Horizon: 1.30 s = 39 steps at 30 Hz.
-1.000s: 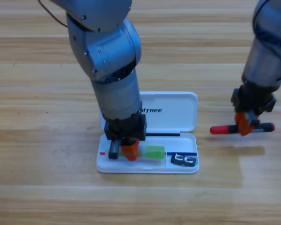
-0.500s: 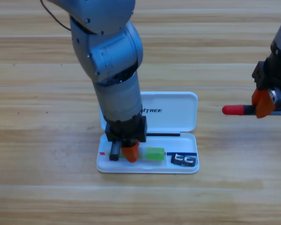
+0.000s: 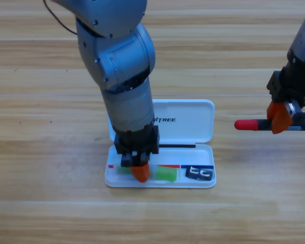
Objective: Clean up eraser and pencils
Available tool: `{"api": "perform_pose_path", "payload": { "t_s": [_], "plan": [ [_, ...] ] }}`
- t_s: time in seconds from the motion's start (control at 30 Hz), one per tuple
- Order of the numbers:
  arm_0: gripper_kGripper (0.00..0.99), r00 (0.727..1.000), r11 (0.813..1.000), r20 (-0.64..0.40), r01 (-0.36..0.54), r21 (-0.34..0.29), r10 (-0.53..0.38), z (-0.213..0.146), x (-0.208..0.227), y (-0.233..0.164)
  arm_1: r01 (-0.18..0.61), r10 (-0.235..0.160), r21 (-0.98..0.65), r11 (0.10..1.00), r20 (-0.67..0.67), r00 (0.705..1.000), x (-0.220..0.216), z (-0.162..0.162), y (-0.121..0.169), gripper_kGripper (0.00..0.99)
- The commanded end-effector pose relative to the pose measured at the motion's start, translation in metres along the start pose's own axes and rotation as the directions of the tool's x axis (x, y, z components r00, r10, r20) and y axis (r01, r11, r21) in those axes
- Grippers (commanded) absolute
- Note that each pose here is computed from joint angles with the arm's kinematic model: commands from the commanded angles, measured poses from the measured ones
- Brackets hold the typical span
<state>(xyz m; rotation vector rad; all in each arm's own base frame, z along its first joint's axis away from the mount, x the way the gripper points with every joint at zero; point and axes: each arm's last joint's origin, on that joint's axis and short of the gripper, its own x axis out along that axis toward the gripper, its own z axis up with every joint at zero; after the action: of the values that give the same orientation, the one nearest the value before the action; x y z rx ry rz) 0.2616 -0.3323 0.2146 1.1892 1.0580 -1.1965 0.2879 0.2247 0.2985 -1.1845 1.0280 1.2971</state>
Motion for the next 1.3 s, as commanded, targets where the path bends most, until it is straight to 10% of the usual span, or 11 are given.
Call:
{"api": "perform_pose_path", "payload": {
  "t_s": [0.03, 0.33, 0.5, 0.77, 0.97, 1.3],
  "plan": [
    [0.990, 0.998, 0.999, -0.051, 0.036, 0.008, -0.035, 0.003, 0.024, -0.007, -0.020, 0.020, -0.027, 0.999, 0.000, 1.000, -0.003, 0.009, 0.013, 0.000],
    [0.990, 0.998, 1.000, -0.050, 0.029, 0.004, -0.029, 0.002, 0.012, -0.008, -0.020, 0.020, -0.044, 0.999, 0.004, 1.000, -0.002, 0.023, 0.017, 0.000],
    [0.990, 0.995, 0.996, 0.046, -0.084, -0.004, 0.085, -0.021, -0.094, -0.019, -0.025, 0.025, -0.059, 0.998, 0.004, 1.000, 0.001, 0.033, 0.020, 0.000],
    [0.990, 0.904, 0.920, 0.216, -0.323, -0.224, 0.369, -0.157, -0.253, -0.041, -0.048, 0.047, -0.087, 0.995, -0.005, 0.999, 0.017, 0.064, 0.021, 0.000],
    [0.990, 0.888, 0.874, 0.193, -0.334, -0.352, 0.417, -0.207, -0.263, -0.046, -0.065, 0.063, -0.108, 0.992, -0.026, 0.998, 0.050, 0.097, 0.008, 0.000],
    [0.990, 0.932, 0.902, 0.173, -0.241, -0.357, 0.318, -0.212, -0.231, -0.049, -0.081, 0.074, -0.118, 0.990, -0.056, 0.996, 0.106, 0.138, -0.015, 0.000]
  ]
}}
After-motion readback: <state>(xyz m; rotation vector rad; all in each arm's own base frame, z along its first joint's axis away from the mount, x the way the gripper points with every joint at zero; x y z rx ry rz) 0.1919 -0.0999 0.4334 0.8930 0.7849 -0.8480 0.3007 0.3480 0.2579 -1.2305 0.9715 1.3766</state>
